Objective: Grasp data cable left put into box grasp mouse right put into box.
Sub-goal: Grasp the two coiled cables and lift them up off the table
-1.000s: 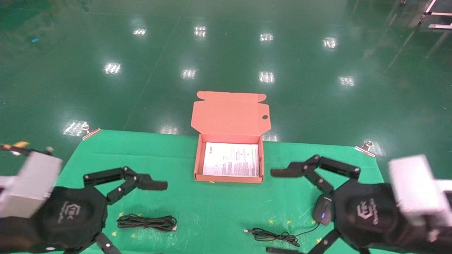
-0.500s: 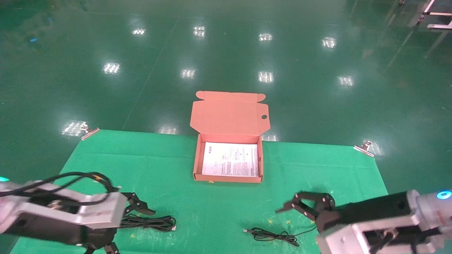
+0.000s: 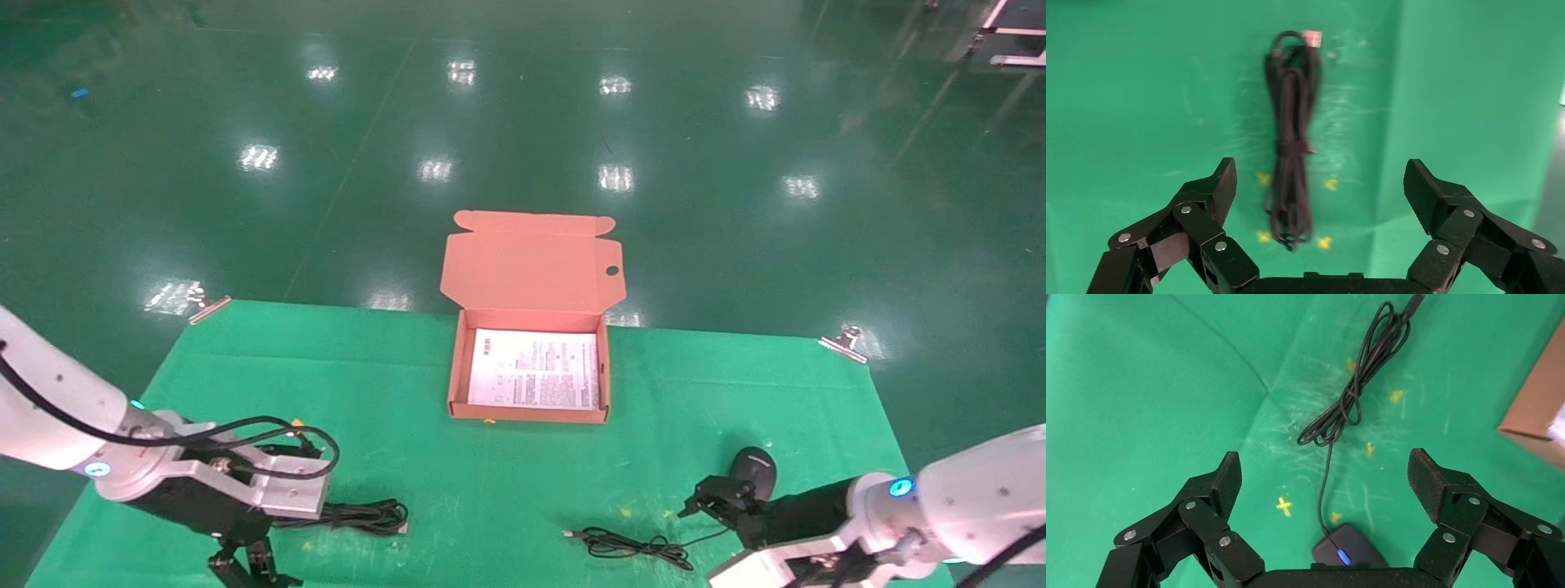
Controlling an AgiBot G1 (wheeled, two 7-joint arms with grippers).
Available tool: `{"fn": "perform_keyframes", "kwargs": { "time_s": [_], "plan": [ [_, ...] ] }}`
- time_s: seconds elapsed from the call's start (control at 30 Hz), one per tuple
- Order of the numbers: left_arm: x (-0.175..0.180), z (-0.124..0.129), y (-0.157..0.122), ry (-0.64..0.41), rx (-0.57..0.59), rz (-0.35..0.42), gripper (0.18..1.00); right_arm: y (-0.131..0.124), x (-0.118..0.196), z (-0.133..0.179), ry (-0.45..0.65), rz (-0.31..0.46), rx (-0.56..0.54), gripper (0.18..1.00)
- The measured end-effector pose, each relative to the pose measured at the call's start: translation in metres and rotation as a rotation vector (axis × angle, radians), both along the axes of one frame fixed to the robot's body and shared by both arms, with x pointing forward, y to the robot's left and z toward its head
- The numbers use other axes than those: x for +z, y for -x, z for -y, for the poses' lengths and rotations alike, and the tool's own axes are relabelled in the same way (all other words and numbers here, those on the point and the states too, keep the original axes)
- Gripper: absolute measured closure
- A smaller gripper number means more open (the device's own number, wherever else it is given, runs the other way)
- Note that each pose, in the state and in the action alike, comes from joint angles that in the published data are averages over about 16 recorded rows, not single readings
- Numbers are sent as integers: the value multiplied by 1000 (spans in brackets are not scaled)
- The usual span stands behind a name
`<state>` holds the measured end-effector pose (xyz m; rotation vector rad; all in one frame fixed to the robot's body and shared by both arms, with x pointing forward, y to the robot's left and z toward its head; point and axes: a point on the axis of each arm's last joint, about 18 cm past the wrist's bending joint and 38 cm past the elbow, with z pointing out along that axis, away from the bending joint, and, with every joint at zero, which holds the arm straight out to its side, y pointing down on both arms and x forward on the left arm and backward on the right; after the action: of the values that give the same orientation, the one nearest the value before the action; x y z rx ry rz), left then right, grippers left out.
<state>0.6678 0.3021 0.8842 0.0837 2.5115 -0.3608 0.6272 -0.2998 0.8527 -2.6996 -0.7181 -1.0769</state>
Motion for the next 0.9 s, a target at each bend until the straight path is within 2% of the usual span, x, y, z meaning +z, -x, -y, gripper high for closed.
{"fn": "perform_keyframes", "kwargs": {
  "time_s": [0.17, 0.43, 0.9],
  "plan": [
    [-10, 2, -14, -1, 32, 15, 184, -13, -13, -3, -37, -23, -55, 178],
    [-23, 2, -27, 19, 72, -2, 184, -32, -24, -11, -99, -55, -117, 178],
    [-39, -5, -36, 62, 119, -37, 184, -58, -40, -26, -117, -48, -146, 178]
  ]
}}
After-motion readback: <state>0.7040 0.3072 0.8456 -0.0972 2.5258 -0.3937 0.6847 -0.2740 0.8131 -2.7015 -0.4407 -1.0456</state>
